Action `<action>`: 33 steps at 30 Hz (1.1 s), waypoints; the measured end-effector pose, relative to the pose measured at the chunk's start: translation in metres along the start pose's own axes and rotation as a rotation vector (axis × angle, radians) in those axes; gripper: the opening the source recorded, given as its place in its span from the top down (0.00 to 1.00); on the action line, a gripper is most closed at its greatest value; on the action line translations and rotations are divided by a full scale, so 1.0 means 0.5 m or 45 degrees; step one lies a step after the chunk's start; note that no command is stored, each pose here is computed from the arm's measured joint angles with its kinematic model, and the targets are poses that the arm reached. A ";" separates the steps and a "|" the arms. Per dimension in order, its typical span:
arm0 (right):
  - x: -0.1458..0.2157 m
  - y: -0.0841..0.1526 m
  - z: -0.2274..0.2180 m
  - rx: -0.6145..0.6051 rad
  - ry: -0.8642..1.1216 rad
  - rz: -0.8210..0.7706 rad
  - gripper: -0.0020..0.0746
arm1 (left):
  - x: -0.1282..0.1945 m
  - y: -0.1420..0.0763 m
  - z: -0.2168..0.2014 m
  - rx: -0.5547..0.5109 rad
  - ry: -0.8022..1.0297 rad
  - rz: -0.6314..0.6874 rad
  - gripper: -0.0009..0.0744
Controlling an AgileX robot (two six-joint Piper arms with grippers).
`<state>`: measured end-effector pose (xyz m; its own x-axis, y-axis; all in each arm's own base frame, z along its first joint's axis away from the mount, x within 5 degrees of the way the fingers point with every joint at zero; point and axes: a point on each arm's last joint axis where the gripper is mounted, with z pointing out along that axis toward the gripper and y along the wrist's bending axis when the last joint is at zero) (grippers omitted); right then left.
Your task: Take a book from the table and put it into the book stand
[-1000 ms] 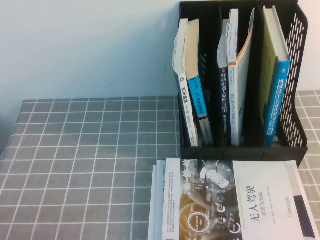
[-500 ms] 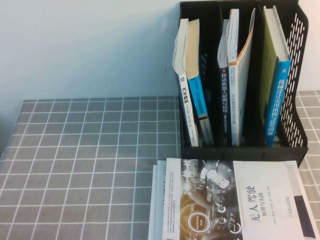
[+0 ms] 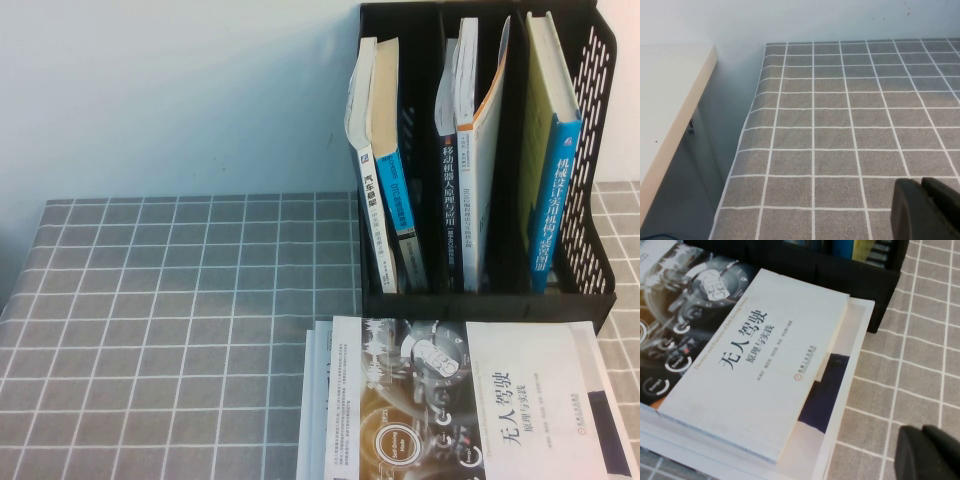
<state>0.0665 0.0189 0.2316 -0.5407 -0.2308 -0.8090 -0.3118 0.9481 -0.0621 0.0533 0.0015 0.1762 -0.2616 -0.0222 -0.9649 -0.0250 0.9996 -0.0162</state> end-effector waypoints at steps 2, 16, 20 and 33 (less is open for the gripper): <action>0.000 0.000 0.000 0.000 0.000 0.000 0.98 | 0.000 0.000 0.000 0.000 0.000 0.000 0.99; 0.029 -0.024 0.016 0.262 -0.423 -0.116 0.98 | -0.001 0.000 0.000 0.000 0.001 0.000 0.99; 0.073 -0.022 0.030 0.313 -0.513 -0.077 0.98 | 0.000 0.000 0.000 0.000 0.003 0.000 0.99; 0.129 -0.028 0.039 0.371 -0.330 0.170 0.98 | 0.000 0.000 -0.001 -0.001 0.003 0.003 0.99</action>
<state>0.0511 -0.0052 0.1690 -0.3352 -0.0740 -0.9393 0.0020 0.9969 -0.0792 0.0530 0.0016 0.1762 -0.2642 -0.0202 -0.9643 -0.0254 0.9996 -0.0140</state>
